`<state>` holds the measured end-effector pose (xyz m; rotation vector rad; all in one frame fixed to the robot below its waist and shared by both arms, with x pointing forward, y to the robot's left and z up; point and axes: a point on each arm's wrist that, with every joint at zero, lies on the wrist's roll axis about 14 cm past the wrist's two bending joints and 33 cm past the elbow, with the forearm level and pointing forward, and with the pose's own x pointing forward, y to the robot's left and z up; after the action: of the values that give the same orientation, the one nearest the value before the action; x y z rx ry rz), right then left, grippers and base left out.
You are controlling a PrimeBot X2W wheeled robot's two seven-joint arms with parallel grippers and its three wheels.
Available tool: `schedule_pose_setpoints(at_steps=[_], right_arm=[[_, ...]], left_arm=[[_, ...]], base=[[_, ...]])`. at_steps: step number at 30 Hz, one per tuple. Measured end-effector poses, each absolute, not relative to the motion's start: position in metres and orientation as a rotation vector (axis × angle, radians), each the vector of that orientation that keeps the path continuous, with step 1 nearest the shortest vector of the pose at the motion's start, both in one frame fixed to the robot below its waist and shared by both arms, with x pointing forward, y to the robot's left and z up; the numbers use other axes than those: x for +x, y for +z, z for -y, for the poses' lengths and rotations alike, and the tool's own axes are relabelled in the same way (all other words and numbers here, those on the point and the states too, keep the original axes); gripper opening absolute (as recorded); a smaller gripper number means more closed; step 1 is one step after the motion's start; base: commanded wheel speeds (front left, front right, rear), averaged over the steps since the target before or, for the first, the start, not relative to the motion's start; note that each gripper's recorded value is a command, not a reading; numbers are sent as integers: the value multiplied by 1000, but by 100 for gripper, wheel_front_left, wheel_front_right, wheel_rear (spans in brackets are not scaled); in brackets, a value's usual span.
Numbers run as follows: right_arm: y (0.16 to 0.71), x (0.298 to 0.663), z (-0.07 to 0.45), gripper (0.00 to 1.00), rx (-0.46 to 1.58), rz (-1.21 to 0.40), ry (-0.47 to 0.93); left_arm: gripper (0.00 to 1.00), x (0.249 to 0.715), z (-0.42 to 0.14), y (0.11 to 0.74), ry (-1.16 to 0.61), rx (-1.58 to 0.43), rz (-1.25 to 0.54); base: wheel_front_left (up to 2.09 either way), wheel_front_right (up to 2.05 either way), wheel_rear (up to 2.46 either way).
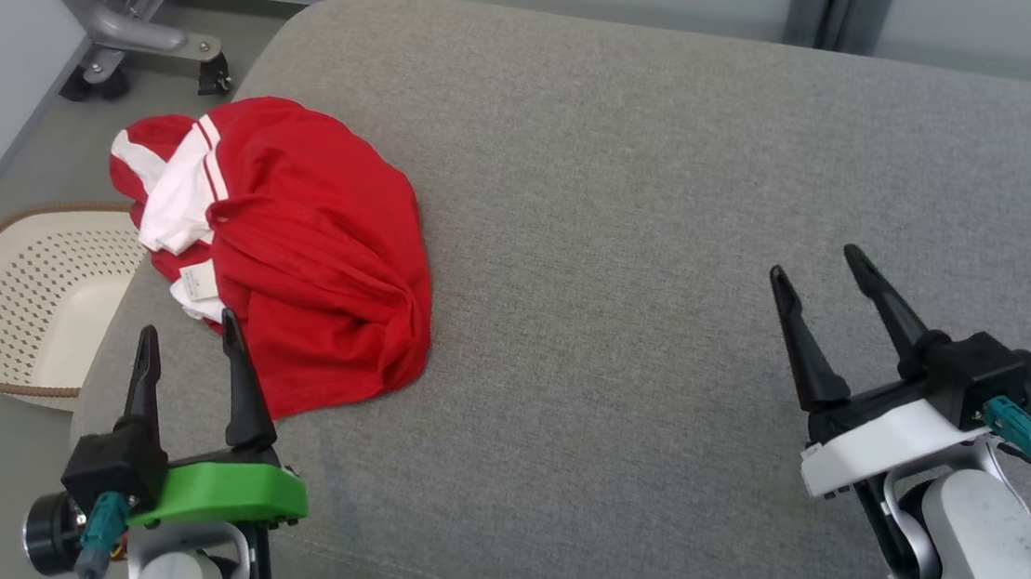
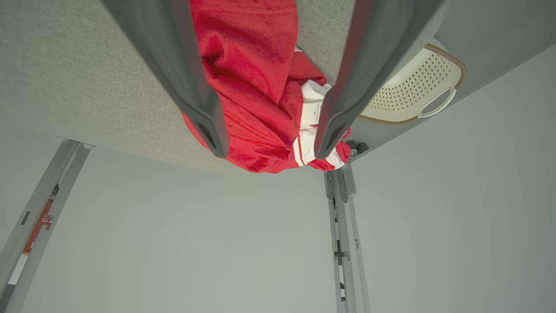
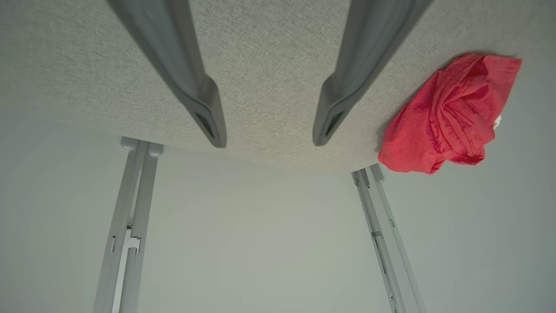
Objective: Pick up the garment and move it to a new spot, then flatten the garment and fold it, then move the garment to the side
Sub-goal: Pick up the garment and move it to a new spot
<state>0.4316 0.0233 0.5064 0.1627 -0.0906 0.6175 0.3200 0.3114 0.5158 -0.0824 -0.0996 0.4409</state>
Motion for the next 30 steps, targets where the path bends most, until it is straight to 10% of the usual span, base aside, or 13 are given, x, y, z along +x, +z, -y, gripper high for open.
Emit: schedule_pose_setpoints(at_steps=[25, 26, 27, 30], right_arm=[[418, 476, 49, 100, 95, -62, 404], [417, 476, 50, 100, 95, -66, 402], [416, 476, 51, 100, 95, -67, 401], [416, 475, 51, 100, 95, -70, 401]], left_arm=[[100, 444, -374, 407, 391, -36, -432], [79, 446, -374, 405, 390, -35, -434], [15, 447, -374, 404, 387, -34, -437], [0, 449, -371, 405, 368, -28, -417]], base=[[0, 0, 0], [0, 0, 0], [0, 0, 0], [0, 0, 0]])
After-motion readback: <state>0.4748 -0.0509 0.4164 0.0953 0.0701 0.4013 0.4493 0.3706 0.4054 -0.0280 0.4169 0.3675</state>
